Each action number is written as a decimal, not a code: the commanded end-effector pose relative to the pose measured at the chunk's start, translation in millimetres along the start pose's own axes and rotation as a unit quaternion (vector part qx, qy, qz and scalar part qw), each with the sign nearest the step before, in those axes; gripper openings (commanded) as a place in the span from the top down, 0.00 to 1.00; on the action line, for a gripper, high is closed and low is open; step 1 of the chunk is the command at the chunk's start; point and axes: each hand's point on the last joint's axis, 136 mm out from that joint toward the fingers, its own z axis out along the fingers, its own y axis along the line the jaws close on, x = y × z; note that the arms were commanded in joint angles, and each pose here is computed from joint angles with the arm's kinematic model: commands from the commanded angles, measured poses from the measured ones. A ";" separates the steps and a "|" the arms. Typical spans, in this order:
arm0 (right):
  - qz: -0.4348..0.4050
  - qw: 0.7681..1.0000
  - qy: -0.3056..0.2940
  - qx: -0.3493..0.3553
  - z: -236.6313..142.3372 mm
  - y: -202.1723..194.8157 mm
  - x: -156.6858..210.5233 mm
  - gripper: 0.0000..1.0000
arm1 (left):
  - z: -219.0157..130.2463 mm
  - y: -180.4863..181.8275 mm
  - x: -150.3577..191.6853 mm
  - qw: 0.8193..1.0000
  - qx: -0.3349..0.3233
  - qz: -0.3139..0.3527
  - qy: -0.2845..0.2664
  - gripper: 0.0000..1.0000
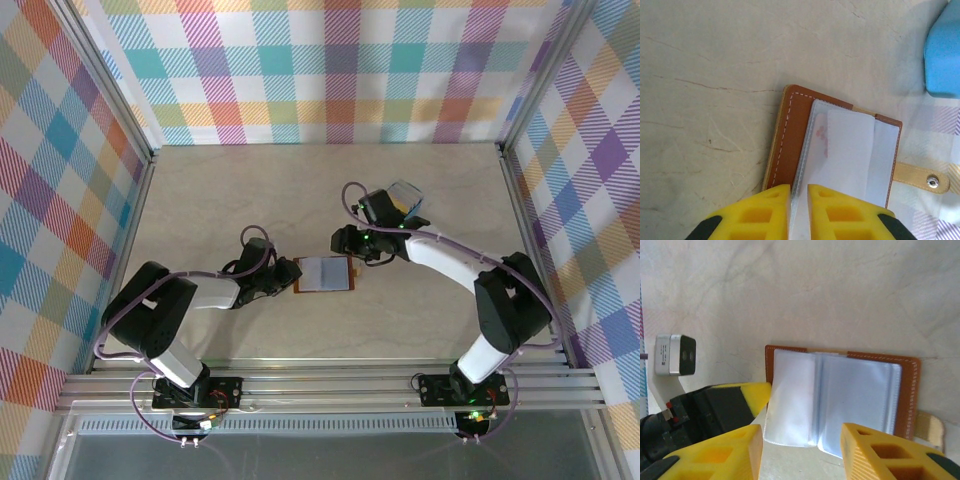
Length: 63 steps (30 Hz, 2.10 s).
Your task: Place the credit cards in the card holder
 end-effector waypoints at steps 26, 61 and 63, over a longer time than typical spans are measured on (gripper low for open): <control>-0.267 0.953 -0.123 0.079 -90.5 -47.2 -56.1 0.40 | -91.0 -95.8 -30.6 0.975 0.082 0.201 -0.044 0.60; -0.447 0.823 0.042 0.348 -73.3 -149.9 -155.0 0.01 | -83.8 -146.9 -16.5 0.892 0.199 0.403 0.037 0.18; -0.449 0.821 0.042 0.350 -68.0 -151.3 -161.5 0.01 | -82.5 -145.0 -18.3 0.894 0.193 0.402 0.034 0.18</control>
